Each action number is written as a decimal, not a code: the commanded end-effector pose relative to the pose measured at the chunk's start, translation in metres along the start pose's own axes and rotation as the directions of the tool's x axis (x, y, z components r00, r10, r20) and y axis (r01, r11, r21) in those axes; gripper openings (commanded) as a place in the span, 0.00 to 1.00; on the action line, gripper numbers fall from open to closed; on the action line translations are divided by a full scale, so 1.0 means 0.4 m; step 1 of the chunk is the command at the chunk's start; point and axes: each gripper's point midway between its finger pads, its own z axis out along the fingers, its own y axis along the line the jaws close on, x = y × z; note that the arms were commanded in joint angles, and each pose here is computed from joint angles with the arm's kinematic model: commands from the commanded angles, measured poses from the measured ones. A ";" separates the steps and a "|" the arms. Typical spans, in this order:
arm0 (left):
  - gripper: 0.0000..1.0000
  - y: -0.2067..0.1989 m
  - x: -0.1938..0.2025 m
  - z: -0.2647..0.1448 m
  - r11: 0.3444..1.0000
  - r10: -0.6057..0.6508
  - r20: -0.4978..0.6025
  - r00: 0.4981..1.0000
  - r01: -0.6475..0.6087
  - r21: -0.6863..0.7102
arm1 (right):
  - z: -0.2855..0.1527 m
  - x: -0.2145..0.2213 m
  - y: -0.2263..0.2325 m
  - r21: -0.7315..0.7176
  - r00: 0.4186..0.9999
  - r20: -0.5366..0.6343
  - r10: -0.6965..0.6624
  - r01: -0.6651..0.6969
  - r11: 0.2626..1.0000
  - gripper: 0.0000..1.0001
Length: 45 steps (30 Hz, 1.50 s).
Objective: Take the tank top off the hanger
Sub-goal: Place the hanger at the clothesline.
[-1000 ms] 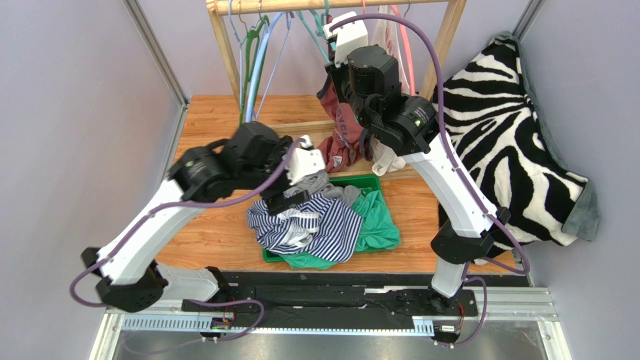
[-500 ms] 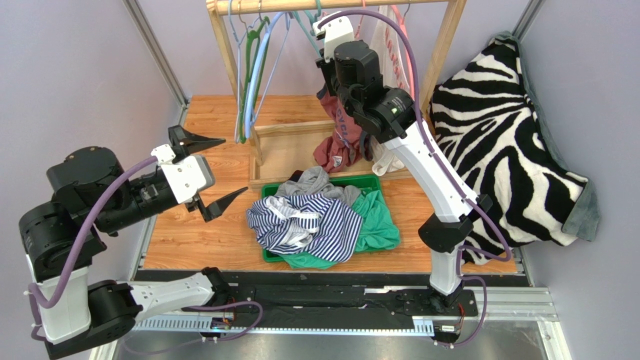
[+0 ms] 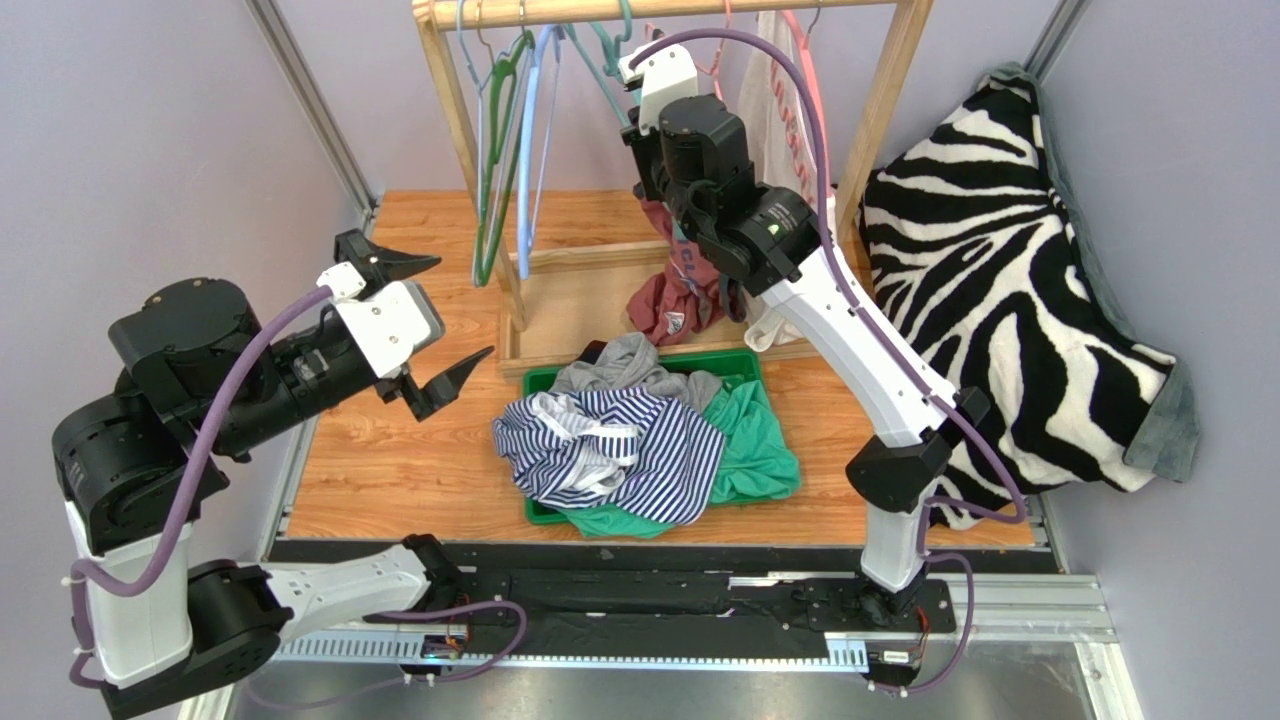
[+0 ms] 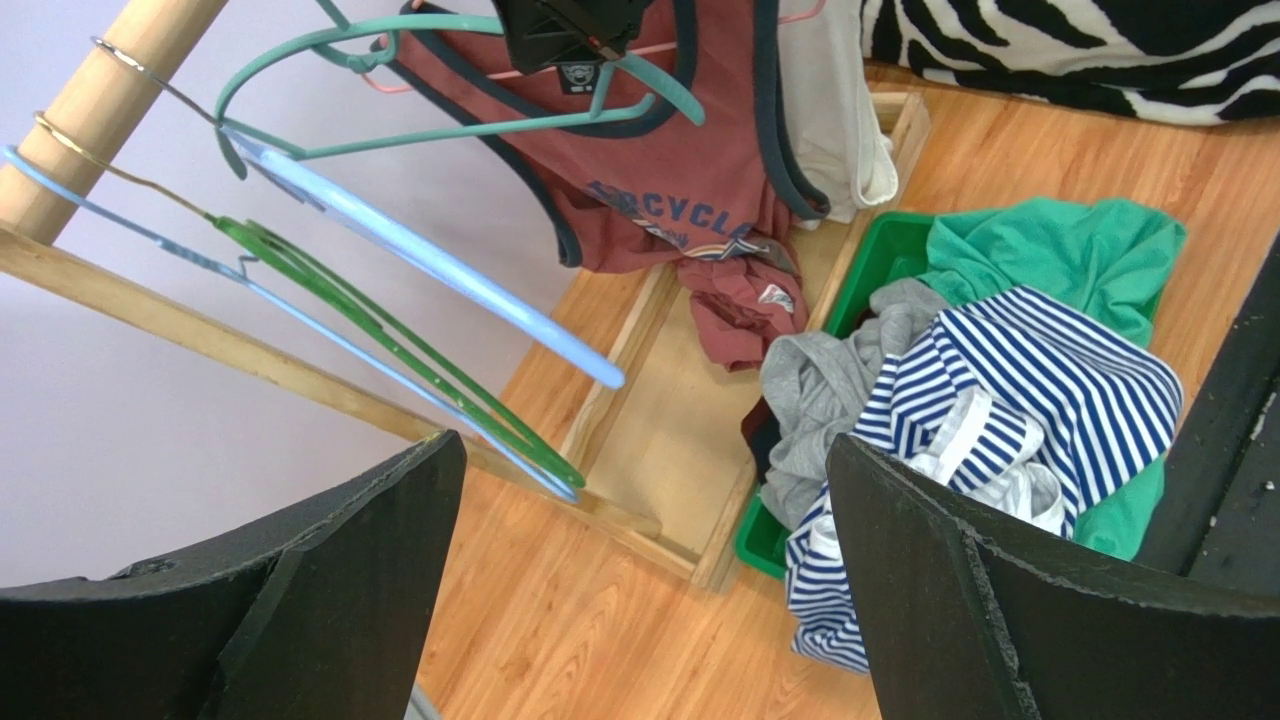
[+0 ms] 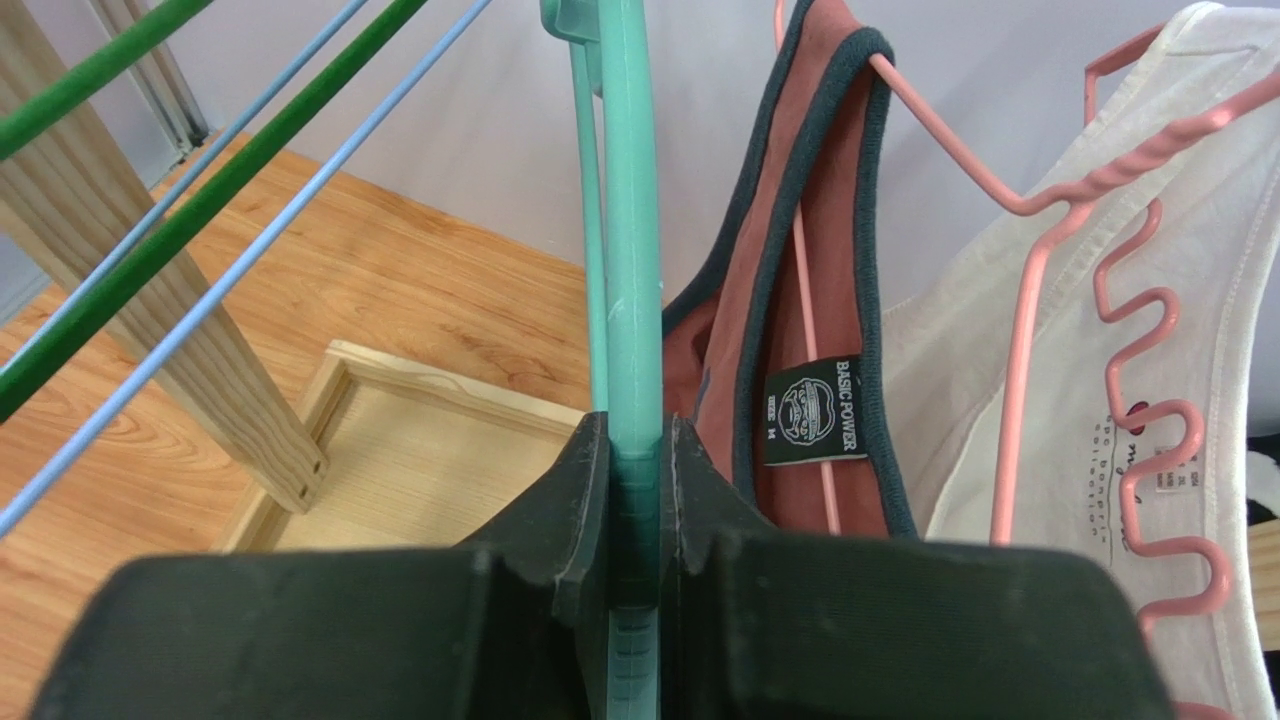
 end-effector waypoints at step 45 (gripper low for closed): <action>0.99 0.060 0.000 0.054 0.995 -0.025 -0.039 0.999 0.021 -0.094 | -0.227 -0.112 -0.165 -0.032 0.978 0.106 0.181 -0.178 0.983 0.65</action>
